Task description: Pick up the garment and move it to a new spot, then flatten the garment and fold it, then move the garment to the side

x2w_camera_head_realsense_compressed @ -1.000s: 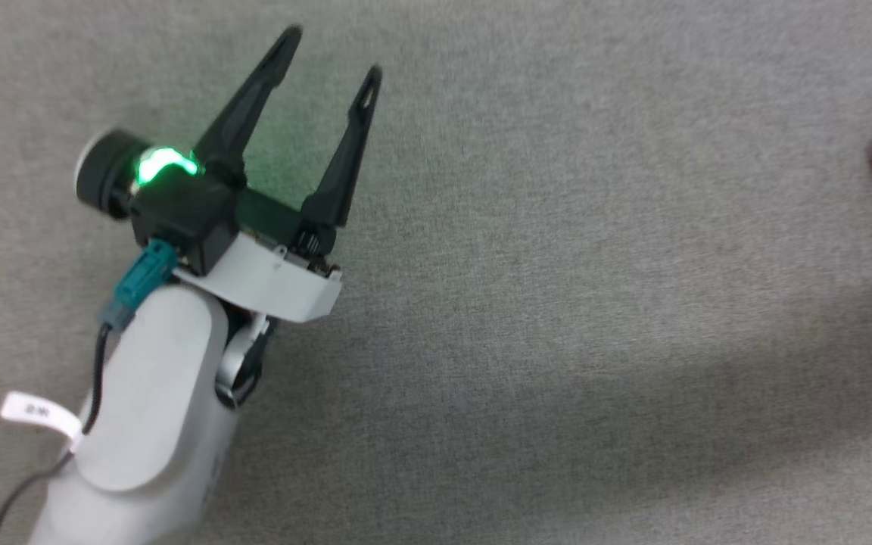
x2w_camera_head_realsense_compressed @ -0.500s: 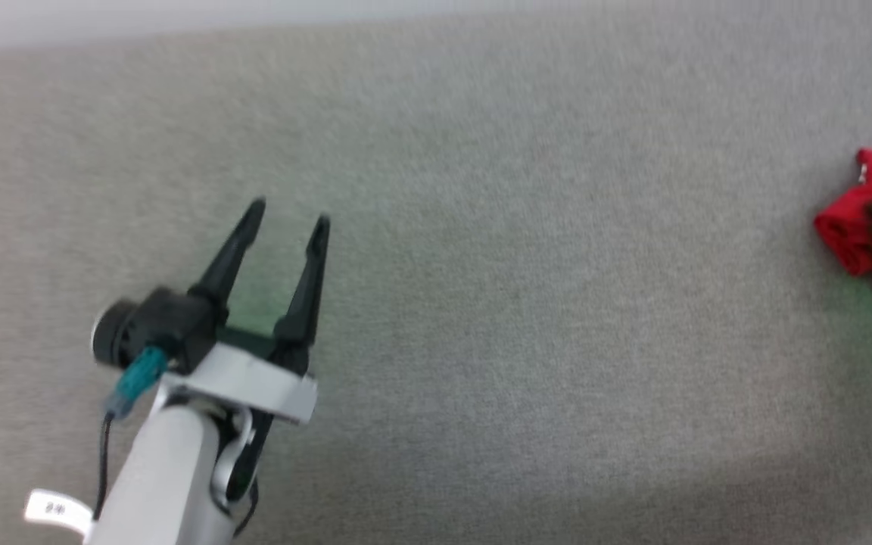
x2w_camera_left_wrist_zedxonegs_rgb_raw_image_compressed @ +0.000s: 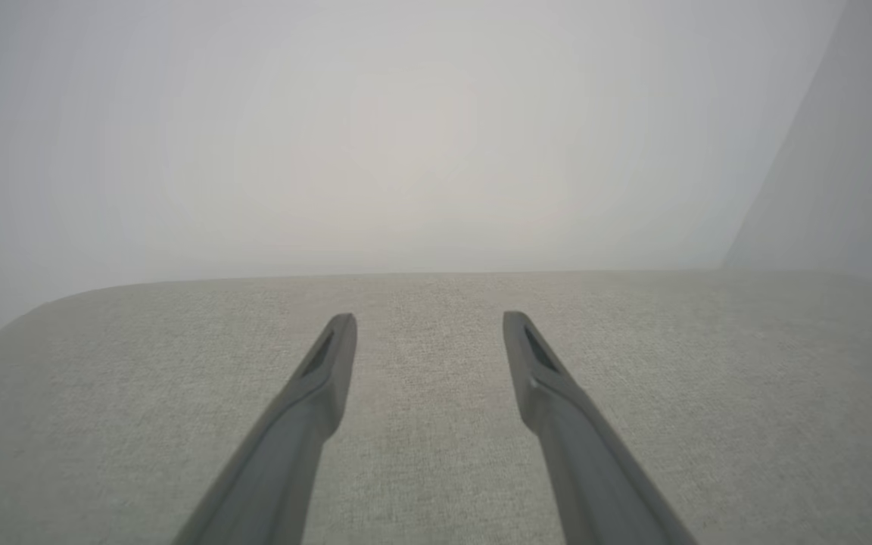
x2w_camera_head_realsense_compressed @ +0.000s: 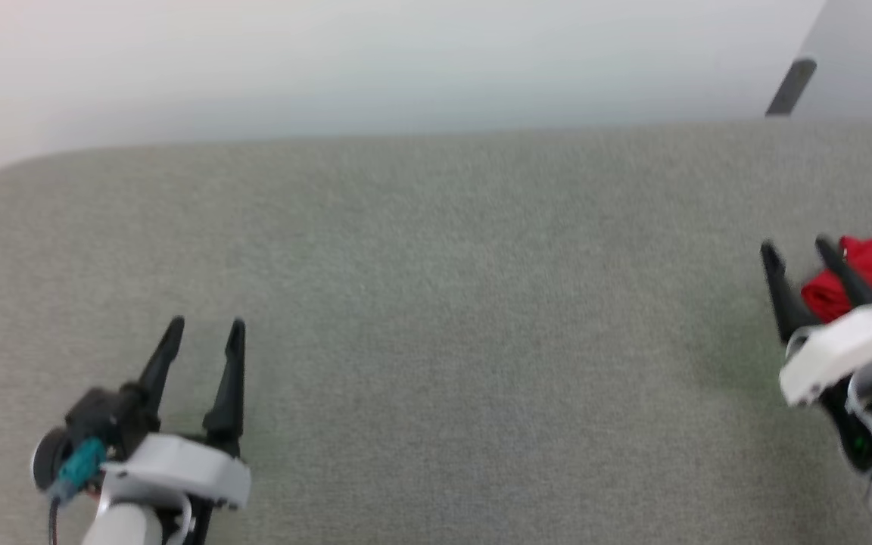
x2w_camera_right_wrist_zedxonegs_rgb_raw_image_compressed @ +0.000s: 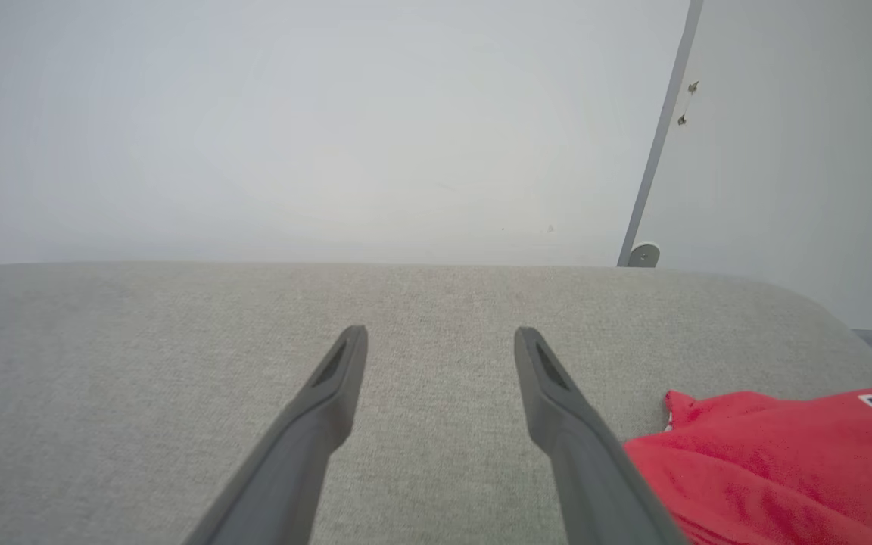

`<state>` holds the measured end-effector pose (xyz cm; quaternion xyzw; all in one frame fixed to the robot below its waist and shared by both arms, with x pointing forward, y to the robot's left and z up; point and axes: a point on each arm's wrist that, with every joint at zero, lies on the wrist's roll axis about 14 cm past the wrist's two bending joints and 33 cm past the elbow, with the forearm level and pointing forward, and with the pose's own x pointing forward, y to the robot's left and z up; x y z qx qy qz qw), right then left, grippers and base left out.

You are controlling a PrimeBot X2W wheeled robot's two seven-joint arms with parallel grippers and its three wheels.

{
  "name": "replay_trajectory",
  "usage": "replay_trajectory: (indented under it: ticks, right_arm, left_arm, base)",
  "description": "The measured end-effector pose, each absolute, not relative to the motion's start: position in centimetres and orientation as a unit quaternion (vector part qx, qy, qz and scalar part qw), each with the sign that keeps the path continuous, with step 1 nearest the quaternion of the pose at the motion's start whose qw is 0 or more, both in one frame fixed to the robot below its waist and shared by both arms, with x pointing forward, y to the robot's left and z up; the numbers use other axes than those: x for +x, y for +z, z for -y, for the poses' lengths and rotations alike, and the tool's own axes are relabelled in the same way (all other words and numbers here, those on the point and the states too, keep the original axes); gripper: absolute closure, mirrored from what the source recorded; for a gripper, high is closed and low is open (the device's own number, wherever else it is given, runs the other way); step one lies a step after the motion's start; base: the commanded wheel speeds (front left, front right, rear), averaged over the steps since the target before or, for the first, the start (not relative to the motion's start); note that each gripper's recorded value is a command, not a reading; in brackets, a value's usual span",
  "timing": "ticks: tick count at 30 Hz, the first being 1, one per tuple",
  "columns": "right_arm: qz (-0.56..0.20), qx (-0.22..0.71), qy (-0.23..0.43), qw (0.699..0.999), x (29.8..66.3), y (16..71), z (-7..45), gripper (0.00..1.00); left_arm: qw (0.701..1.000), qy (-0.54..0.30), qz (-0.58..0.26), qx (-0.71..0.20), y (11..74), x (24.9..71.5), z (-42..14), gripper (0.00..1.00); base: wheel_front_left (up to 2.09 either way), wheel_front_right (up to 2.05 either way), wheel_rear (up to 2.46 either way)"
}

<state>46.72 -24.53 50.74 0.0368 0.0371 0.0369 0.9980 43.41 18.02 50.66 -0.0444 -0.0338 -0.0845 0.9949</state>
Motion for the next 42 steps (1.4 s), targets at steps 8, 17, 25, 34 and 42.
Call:
replay_trajectory:
  ticks: [8,17,25,34,42]
  right_arm:
    - [-0.005,0.066,0.023,0.998,42.9,51.1,24.5,0.00]
    - [0.024,0.098,0.021,0.995,39.7,51.4,23.4,0.00]
    - [0.043,0.096,0.012,0.994,37.0,52.1,23.1,0.00]
    - [0.044,0.103,-0.004,0.994,34.8,53.0,22.8,0.00]
    - [0.042,0.103,-0.003,0.994,34.6,53.4,22.5,0.00]
  left_arm:
    - [0.997,-0.048,0.039,-0.048,51.1,38.7,-20.3,0.00]
    - [0.996,-0.021,0.048,-0.066,51.3,35.2,-21.6,0.00]
    - [0.996,-0.010,0.053,-0.073,51.3,33.3,-21.8,0.00]
    - [0.995,0.000,0.057,-0.079,51.5,32.6,-22.0,0.00]
    - [0.995,-0.004,0.057,-0.077,51.5,32.6,-21.8,0.00]
  base:
    - [0.00,0.00,0.00]
    - [0.00,0.00,0.00]
    - [0.00,0.00,0.00]
    - [0.00,0.00,0.00]
    - [0.00,0.00,0.00]
